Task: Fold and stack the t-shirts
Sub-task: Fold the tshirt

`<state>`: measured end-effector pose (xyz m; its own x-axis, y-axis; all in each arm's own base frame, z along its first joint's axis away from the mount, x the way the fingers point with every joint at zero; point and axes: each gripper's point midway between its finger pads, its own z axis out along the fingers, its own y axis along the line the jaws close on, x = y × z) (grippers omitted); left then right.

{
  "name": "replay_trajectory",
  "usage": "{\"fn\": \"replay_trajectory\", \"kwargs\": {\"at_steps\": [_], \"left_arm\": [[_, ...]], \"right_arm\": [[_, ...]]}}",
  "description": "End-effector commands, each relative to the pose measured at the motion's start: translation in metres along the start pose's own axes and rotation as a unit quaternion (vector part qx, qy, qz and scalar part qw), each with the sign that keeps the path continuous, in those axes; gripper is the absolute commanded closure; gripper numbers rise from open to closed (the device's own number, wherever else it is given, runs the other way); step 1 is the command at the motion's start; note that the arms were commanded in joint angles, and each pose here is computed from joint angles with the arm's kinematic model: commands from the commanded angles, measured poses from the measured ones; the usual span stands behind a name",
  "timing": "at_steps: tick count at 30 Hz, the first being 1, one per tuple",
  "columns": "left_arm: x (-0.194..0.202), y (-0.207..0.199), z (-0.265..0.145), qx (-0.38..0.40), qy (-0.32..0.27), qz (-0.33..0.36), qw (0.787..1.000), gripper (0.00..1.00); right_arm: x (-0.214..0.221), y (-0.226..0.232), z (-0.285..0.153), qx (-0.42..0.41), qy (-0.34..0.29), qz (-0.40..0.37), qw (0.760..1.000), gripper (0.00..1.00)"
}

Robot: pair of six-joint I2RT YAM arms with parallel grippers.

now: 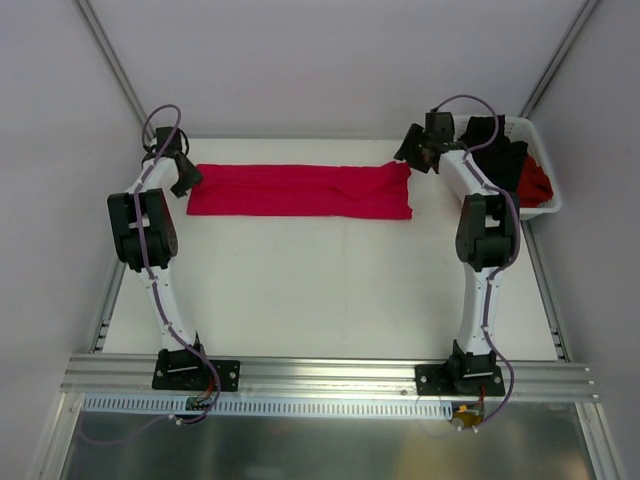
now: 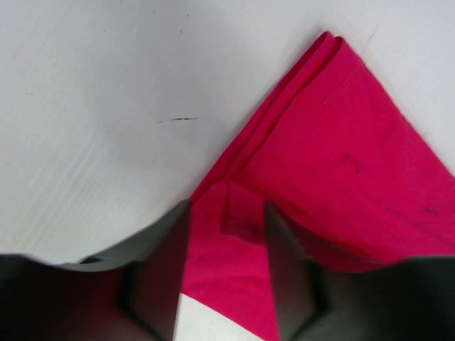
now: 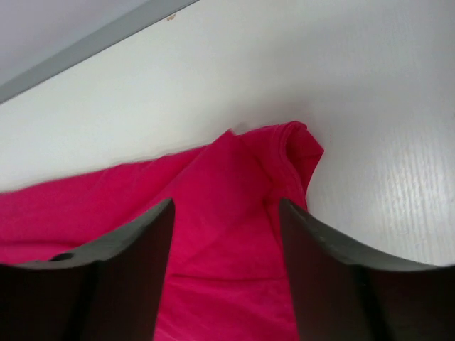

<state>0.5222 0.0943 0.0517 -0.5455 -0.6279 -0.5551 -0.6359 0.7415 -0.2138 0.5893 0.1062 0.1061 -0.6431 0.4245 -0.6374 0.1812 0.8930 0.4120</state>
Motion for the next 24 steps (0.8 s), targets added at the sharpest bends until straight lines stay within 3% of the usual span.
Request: {"fn": "replay_trajectory", "kwargs": {"at_steps": [1,2,4,11,14,19,23,24], "left_arm": [[-0.030,-0.015,-0.019,0.021,-0.036,0.014,0.999,0.44],[-0.043,-0.019,-0.030,0.029,-0.053,0.015,0.998,0.38],[-0.053,-0.026,-0.041,0.040,-0.067,0.028,0.997,0.27],[-0.078,-0.049,-0.090,0.079,-0.110,0.057,0.989,0.14],[-0.073,-0.056,-0.105,0.092,-0.114,0.091,0.985,0.12],[-0.035,-0.079,-0.123,0.175,-0.068,0.152,0.970,0.14],[-0.002,-0.085,-0.121,0.210,-0.016,0.129,0.969,0.21],[0.003,-0.087,-0.117,0.212,-0.006,0.125,0.969,0.28]], "right_arm": [[-0.038,0.022,-0.016,-0.077,-0.030,-0.018,0.996,0.33],[-0.046,0.028,-0.023,-0.091,-0.041,-0.026,0.995,0.22],[-0.063,0.046,-0.042,-0.127,-0.061,-0.040,0.989,0.14],[-0.083,0.077,-0.091,-0.175,-0.080,-0.049,0.980,0.11],[-0.075,0.082,-0.110,-0.175,-0.075,-0.039,0.981,0.10],[-0.015,0.067,-0.115,-0.135,-0.034,-0.015,0.990,0.13],[0.031,0.061,-0.105,-0.104,-0.009,0.021,0.994,0.26],[0.040,0.057,-0.099,-0.097,0.000,0.030,0.995,0.32]]}}
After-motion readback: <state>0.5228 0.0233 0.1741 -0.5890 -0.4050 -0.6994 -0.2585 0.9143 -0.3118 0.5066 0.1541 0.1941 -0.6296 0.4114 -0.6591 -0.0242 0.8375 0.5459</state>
